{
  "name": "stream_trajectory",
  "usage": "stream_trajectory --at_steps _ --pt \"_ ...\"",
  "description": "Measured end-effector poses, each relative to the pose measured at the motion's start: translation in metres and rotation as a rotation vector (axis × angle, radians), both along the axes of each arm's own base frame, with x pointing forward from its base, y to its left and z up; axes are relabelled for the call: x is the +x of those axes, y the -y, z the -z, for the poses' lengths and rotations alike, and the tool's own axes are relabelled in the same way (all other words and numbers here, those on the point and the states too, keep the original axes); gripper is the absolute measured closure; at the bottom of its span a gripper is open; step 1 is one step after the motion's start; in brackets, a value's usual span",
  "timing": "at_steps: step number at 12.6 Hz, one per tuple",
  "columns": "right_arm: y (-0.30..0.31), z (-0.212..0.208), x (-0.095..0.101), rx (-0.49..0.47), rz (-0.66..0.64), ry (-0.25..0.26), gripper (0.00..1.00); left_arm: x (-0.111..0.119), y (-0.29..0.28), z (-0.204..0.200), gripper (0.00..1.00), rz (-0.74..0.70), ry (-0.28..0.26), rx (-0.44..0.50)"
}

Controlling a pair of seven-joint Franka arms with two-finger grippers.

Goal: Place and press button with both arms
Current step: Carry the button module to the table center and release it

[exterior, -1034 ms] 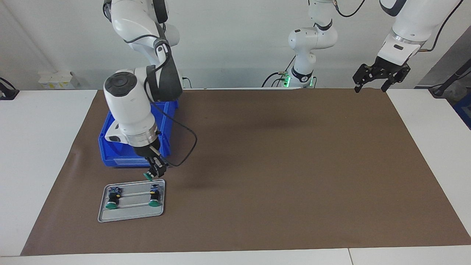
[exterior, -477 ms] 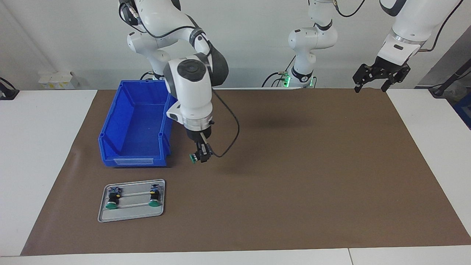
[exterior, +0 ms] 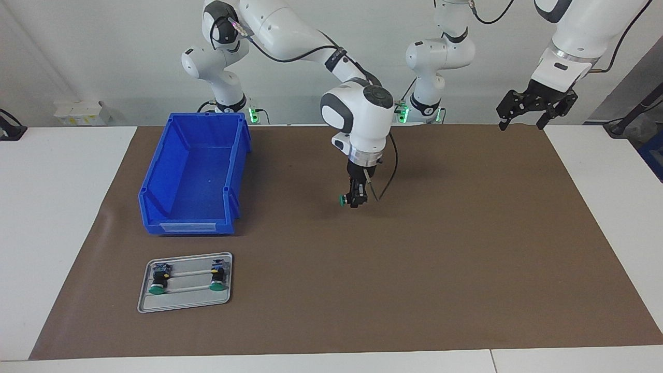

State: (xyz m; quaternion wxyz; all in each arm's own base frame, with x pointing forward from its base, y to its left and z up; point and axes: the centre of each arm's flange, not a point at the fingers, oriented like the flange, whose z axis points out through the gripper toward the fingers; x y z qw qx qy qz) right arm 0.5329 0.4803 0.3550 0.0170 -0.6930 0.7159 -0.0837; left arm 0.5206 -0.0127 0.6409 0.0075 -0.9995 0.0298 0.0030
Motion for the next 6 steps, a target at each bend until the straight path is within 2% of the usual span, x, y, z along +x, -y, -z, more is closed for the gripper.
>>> stream_trajectory --at_steps 3,6 --pt "-0.008 0.042 -0.011 0.016 0.020 0.006 0.56 0.000 0.000 0.000 0.00 0.000 0.000 0.000" --pt "-0.010 0.059 -0.024 0.018 0.017 0.001 0.56 0.000 0.000 0.000 0.00 0.000 0.000 0.000"
